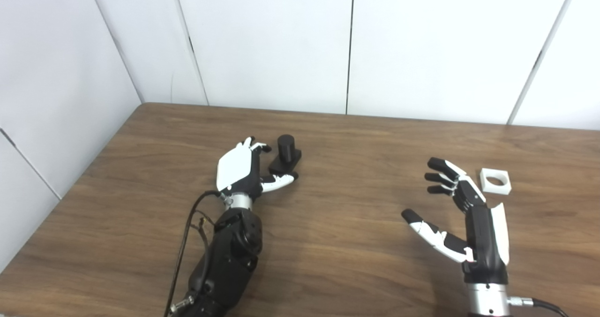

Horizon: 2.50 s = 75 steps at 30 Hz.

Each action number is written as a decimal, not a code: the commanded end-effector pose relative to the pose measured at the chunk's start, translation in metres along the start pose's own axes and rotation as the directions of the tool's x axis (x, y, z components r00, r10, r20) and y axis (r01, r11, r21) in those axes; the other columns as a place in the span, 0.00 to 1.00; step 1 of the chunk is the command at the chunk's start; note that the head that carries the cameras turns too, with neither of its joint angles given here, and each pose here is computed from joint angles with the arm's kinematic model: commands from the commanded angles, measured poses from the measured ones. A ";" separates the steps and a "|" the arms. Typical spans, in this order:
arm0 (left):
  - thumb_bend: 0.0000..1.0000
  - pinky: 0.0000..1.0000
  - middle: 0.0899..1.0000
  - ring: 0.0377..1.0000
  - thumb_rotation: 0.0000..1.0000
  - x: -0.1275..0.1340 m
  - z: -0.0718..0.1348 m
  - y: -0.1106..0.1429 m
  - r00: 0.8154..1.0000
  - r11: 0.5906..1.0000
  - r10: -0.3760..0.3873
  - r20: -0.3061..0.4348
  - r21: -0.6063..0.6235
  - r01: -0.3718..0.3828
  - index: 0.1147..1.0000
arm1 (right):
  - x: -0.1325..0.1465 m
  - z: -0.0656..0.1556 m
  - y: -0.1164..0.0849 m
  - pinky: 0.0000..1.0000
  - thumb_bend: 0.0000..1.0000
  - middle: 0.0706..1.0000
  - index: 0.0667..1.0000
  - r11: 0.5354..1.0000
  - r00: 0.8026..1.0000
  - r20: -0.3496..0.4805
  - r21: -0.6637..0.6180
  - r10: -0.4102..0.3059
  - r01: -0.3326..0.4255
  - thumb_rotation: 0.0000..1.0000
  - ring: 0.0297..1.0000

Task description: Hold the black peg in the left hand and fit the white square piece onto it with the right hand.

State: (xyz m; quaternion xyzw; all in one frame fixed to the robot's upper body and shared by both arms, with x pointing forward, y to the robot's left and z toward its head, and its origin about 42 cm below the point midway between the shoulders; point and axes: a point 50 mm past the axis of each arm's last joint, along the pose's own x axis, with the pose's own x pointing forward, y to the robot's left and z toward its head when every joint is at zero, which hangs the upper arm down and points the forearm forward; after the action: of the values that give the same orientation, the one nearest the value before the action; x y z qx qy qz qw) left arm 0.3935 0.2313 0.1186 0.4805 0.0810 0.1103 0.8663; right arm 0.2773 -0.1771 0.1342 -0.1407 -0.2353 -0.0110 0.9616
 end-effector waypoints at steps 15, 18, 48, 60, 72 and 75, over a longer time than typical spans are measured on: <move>0.82 0.87 0.95 0.96 0.46 0.012 0.007 0.008 1.000 1.000 0.029 0.011 -0.004 -0.029 0.70 | -0.046 -0.034 -0.018 0.61 0.64 0.77 0.76 0.997 0.984 -0.174 -0.073 0.027 -0.040 0.26 0.70; 0.81 0.86 0.94 0.95 0.45 0.011 0.008 0.006 0.999 0.999 0.032 0.012 0.002 -0.032 0.67 | -0.046 -0.033 -0.018 0.61 0.64 0.78 0.76 0.997 0.985 -0.168 -0.070 0.025 -0.037 0.25 0.70; 0.79 0.88 0.90 0.96 0.35 0.010 0.009 -0.002 1.000 1.000 -0.011 0.014 -0.017 0.011 0.51 | -0.042 -0.031 -0.024 0.61 0.62 0.78 0.77 0.997 0.990 -0.142 -0.070 0.005 -0.015 0.26 0.71; 0.54 0.89 0.87 0.94 0.09 0.010 0.010 -0.005 1.000 0.999 -0.013 0.026 -0.041 0.014 0.43 | -0.042 -0.031 -0.027 0.62 0.62 0.78 0.76 0.998 0.990 -0.139 -0.067 0.004 -0.013 0.26 0.71; 0.52 0.90 0.86 0.94 0.08 0.008 0.011 -0.009 0.997 0.994 -0.053 0.049 -0.095 0.058 0.42 | -0.040 -0.030 -0.028 0.61 0.61 0.78 0.76 0.998 0.990 -0.139 -0.066 0.004 -0.013 0.26 0.71; 0.52 0.92 0.87 0.95 0.07 0.006 0.011 -0.010 0.992 0.989 -0.092 0.082 -0.113 0.101 0.42 | -0.040 -0.030 -0.028 0.62 0.61 0.78 0.76 0.997 0.990 -0.138 -0.075 0.007 -0.017 0.27 0.70</move>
State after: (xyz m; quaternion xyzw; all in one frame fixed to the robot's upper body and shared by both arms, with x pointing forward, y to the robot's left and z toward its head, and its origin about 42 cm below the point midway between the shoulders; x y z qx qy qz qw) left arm 0.4063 0.2210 0.1226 0.4273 0.0532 0.0856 0.8985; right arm 0.2731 -0.1874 0.1358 -0.1398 -0.2400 -0.0187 0.9605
